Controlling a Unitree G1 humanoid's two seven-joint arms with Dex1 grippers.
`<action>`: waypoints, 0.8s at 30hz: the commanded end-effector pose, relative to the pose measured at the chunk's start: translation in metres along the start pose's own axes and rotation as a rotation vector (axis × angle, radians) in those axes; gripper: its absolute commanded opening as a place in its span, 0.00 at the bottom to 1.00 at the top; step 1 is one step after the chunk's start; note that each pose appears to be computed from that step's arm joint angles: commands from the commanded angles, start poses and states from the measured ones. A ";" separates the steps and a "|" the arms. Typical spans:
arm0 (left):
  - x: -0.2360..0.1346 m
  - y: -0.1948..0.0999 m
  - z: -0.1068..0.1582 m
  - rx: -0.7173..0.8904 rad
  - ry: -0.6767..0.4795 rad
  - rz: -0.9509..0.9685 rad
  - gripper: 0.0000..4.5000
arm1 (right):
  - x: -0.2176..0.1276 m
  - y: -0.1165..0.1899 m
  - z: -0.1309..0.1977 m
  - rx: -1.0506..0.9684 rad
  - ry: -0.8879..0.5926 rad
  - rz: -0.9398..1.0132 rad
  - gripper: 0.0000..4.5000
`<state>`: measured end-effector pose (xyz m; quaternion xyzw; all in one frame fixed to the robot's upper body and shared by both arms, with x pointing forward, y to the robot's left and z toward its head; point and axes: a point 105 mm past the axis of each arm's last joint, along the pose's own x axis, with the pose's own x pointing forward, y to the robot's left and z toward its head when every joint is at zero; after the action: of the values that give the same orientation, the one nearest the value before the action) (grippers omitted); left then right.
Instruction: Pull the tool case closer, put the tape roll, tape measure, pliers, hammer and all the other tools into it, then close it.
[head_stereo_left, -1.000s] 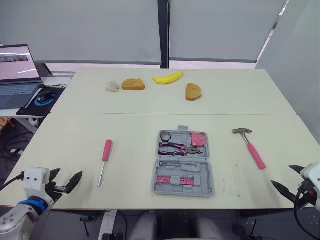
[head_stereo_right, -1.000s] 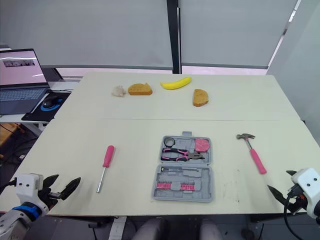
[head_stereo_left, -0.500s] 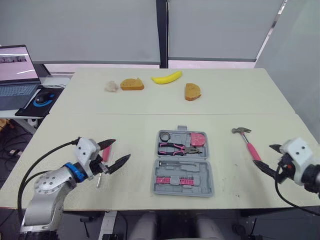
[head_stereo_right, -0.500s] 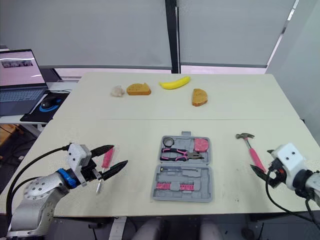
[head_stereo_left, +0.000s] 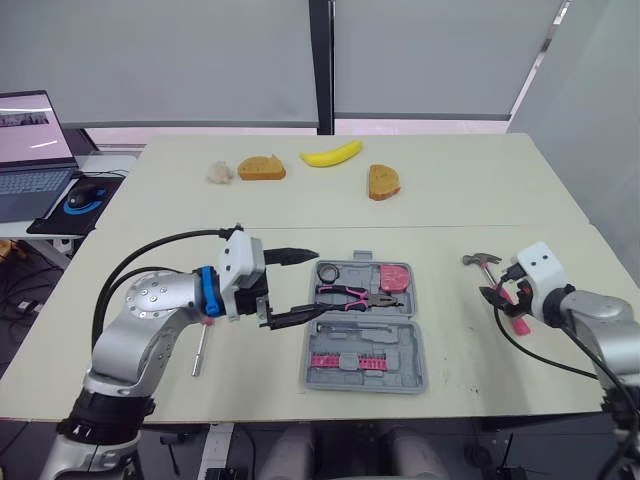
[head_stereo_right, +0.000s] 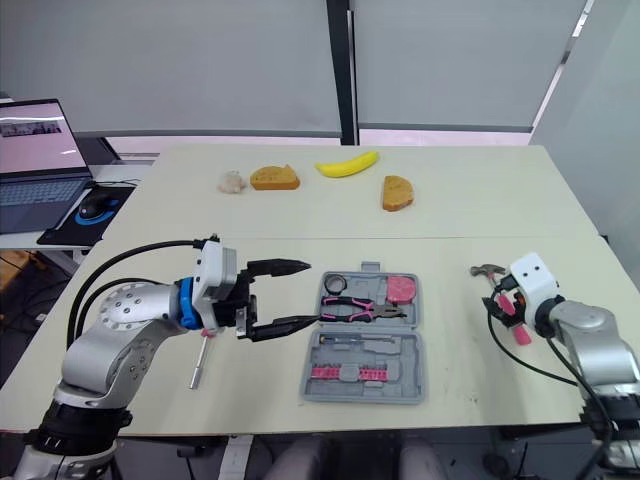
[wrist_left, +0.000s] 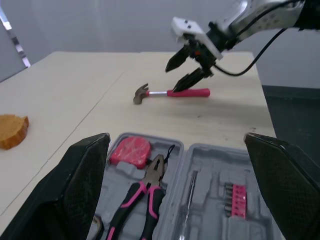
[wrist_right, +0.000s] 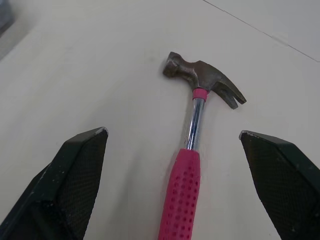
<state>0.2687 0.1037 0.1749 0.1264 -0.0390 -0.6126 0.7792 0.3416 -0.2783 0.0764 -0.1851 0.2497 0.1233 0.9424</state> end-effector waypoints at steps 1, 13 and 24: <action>0.009 -0.006 0.012 0.022 -0.026 -0.051 0.99 | 0.007 -0.015 0.004 0.000 -0.015 -0.067 1.00; 0.023 -0.016 0.024 0.041 -0.050 -0.184 0.99 | 0.034 -0.015 -0.005 0.108 -0.007 -0.045 1.00; 0.027 -0.018 0.021 0.077 -0.037 -0.201 1.00 | 0.047 -0.009 -0.011 0.134 0.014 -0.025 0.47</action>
<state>0.2566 0.0726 0.1832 0.1336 -0.0472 -0.6844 0.7152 0.3767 -0.2822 0.0408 -0.1247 0.2688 0.0993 0.9499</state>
